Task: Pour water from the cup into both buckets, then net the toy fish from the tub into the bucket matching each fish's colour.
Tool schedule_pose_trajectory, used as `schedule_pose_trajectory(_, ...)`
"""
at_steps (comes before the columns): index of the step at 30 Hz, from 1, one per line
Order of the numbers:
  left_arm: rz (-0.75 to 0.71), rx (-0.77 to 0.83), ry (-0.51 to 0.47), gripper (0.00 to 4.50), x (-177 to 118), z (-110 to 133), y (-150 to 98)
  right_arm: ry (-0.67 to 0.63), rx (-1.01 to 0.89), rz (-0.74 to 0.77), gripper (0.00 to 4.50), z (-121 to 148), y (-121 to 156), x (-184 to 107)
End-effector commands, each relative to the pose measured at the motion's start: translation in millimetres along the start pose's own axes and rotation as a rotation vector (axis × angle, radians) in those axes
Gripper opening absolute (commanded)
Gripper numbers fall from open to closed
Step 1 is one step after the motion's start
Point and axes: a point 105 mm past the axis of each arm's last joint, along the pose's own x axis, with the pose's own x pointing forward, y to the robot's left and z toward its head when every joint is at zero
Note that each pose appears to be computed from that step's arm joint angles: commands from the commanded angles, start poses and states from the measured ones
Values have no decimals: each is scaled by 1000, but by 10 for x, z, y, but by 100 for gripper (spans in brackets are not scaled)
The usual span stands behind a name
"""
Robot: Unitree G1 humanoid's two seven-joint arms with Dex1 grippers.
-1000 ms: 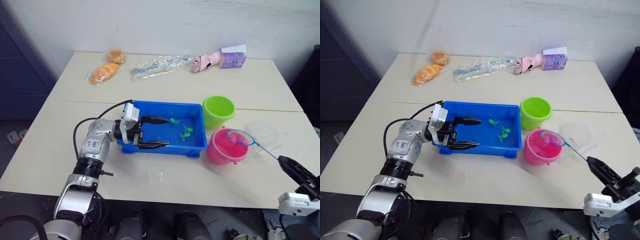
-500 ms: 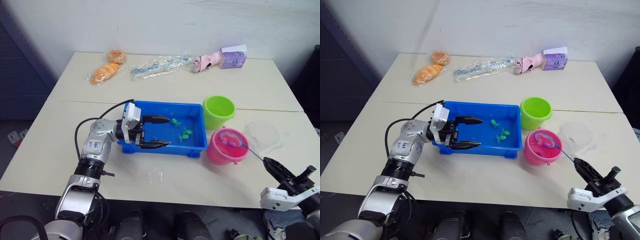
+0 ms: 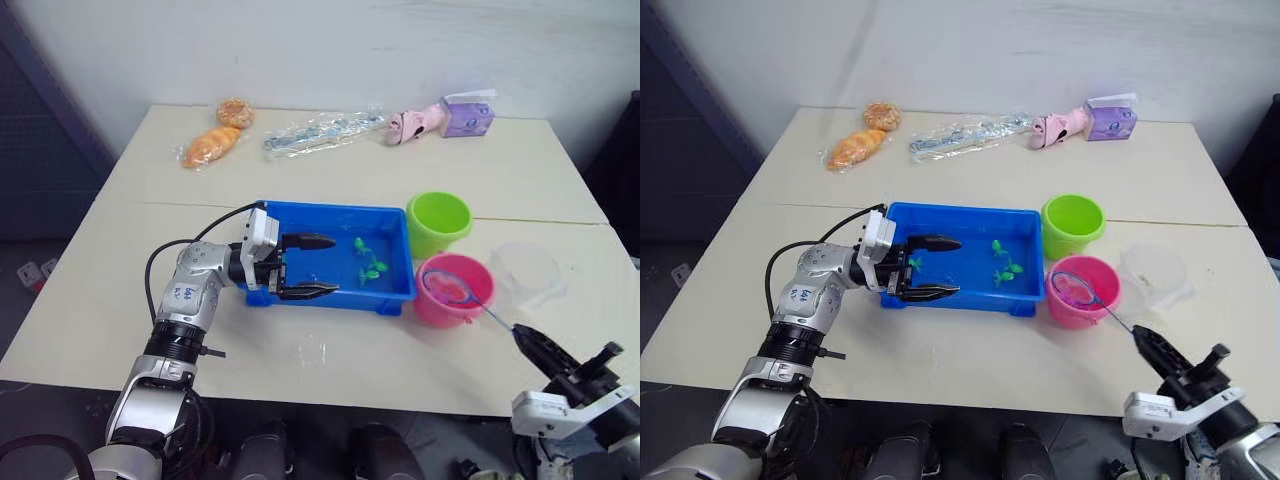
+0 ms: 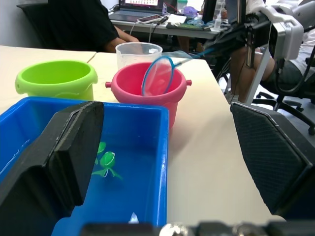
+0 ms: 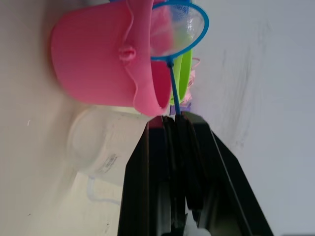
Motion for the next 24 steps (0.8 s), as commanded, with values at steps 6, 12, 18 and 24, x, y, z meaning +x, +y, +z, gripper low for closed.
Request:
schedule_pose_trajectory(6,-2,50,-23,443,29,125,20,80,-40,-115,0,-126,-293,-80)
schedule_pose_trajectory(12,13,59,-8,443,-64,142,45,4,204,-159,0,1,-391,-13)
schedule_pose_trajectory(18,107,55,55,443,-469,111,140,-191,692,-46,0,369,-578,353)
schedule_pose_trajectory(24,217,48,120,443,-837,72,176,-216,762,196,0,498,-546,787)
